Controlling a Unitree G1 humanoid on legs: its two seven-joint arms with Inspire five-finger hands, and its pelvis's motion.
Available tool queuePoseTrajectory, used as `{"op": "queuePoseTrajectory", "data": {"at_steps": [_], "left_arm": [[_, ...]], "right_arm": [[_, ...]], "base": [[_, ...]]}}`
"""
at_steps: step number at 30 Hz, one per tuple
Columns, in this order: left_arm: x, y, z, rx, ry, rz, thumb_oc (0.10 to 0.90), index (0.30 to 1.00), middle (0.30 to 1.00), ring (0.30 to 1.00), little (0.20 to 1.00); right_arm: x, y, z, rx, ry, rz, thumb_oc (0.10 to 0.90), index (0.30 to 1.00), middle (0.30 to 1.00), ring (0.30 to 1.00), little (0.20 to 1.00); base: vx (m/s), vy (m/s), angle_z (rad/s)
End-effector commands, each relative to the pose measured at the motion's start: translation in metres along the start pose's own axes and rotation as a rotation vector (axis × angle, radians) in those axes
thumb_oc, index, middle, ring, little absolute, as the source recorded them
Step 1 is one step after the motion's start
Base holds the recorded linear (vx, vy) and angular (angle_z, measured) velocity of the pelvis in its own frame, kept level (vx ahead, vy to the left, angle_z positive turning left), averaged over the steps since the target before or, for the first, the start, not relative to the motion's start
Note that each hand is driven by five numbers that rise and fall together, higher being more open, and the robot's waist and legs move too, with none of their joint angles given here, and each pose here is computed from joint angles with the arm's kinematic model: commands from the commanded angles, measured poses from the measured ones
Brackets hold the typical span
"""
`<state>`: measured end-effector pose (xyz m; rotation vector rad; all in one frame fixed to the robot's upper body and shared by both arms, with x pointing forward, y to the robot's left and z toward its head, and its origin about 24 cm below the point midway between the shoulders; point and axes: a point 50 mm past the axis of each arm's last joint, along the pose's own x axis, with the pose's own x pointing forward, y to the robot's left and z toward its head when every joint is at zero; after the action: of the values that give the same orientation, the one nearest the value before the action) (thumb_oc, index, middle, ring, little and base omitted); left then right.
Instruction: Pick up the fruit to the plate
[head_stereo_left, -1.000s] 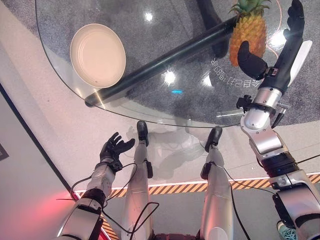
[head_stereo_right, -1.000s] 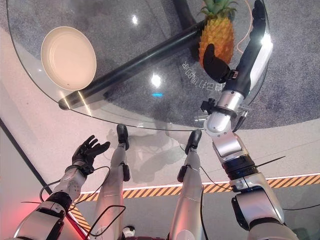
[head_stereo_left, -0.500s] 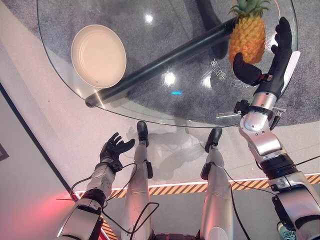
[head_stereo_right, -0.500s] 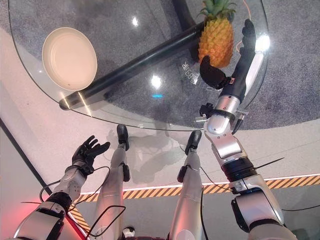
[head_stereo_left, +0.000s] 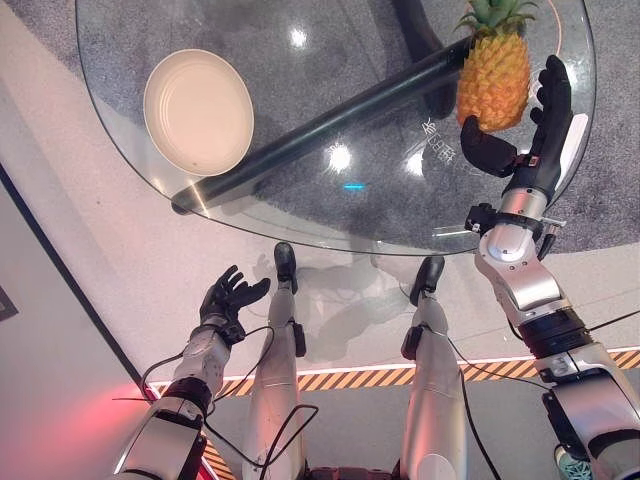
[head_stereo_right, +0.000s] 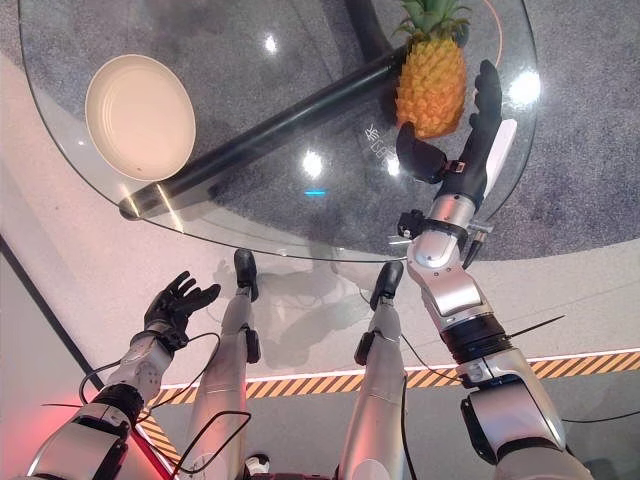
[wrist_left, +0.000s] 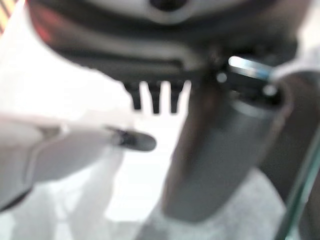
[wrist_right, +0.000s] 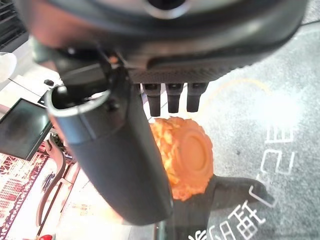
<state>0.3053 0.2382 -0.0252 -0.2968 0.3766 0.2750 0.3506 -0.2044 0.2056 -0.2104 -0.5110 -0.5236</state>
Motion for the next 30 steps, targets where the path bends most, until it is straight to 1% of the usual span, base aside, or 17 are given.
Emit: {"op": "queuePoseTrajectory", "data": {"at_steps": [1, 17, 30], "left_arm": [[-0.006, 0.018, -0.013, 0.055, 0.031, 0.043, 0.800, 0.900, 0.900, 0.900, 0.900], [-0.007, 0.014, -0.015, 0.057, 0.036, 0.032, 0.800, 0.900, 0.900, 0.900, 0.900], [-0.007, 0.015, -0.013, 0.069, 0.043, 0.027, 0.800, 0.900, 0.900, 0.900, 0.900]], "right_arm": [[0.017, -0.003, 0.027, 0.058, -0.092, -0.016, 0.800, 0.900, 0.900, 0.900, 0.900], [0.017, 0.005, 0.036, 0.082, -0.094, 0.032, 0.800, 0.900, 0.900, 0.900, 0.900], [0.027, 0.004, 0.048, 0.088, -0.099, 0.003, 0.800, 0.900, 0.900, 0.900, 0.900]], "base": [[0.00, 0.000, 0.00], [0.00, 0.000, 0.00], [0.00, 0.000, 0.00]]}}
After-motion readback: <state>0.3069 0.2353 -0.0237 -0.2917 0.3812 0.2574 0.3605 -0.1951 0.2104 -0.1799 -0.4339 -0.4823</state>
